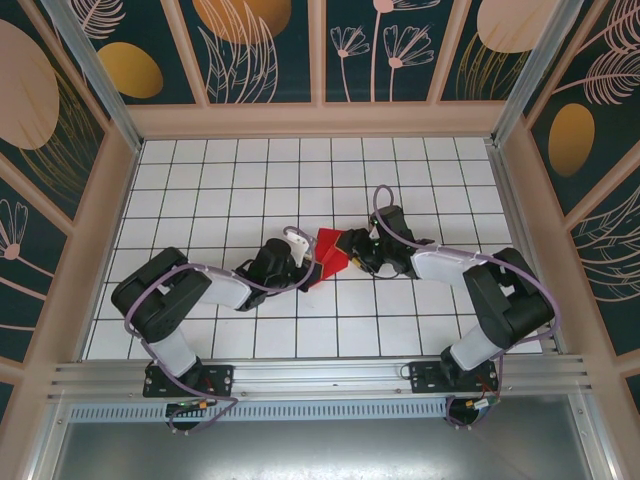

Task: Fold a paper plane with a square sheet of paper (pick it up from the middle)
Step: Fourth fold the wing at the center of the table.

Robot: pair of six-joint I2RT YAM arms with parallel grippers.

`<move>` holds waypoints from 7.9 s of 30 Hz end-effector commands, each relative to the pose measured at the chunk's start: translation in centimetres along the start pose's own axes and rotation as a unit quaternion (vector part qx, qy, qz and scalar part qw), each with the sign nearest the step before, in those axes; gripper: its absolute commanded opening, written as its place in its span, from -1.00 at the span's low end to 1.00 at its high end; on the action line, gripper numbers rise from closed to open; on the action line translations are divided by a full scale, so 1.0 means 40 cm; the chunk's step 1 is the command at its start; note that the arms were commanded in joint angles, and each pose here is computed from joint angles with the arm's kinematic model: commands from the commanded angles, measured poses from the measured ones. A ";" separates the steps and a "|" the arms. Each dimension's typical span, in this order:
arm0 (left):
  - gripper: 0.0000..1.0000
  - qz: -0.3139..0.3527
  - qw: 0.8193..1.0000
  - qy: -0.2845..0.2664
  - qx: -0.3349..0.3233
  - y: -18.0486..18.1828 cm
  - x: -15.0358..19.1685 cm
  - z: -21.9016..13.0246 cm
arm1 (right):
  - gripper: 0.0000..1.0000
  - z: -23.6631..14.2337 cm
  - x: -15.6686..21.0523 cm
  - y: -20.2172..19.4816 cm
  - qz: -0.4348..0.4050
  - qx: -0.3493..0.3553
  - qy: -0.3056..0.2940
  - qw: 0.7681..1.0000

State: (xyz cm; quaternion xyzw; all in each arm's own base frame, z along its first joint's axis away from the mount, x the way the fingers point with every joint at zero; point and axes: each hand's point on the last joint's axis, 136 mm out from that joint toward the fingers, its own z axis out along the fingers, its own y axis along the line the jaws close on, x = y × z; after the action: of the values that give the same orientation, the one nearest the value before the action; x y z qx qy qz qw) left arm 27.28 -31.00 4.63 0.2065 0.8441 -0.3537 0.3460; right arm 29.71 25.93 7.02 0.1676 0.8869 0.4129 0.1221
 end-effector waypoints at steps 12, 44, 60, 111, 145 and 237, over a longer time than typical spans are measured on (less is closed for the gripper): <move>-0.76 -0.107 0.994 -0.021 0.017 -0.011 0.009 -0.025 | -0.20 0.054 0.046 0.022 -0.050 -0.045 0.044 0.997; -0.73 -0.133 0.991 -0.015 0.015 0.000 0.037 -0.025 | -0.14 0.093 0.051 0.011 -0.068 -0.048 0.051 0.995; -0.77 -0.137 0.990 -0.012 0.004 0.011 0.043 -0.024 | -0.04 0.134 0.067 -0.033 -0.084 0.005 0.061 0.995; -0.86 -0.010 0.999 -0.022 0.027 -0.037 -0.040 -0.029 | 0.02 0.002 0.038 0.038 -0.115 -0.026 -0.006 0.993; -0.87 -0.061 0.991 0.061 0.100 -0.065 0.031 0.044 | 0.09 0.049 0.040 -0.116 -0.076 0.046 0.009 0.996; -0.56 -0.131 0.983 0.083 0.100 -0.057 0.002 0.058 | -0.02 0.040 0.049 -0.203 -0.040 0.152 0.036 0.987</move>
State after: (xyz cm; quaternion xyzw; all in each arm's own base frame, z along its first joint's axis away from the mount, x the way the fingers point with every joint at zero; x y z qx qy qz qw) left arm 26.46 -34.15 3.36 0.1527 0.8547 -0.4568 0.1937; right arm 28.47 25.11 2.74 0.1066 0.9290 0.3349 0.1159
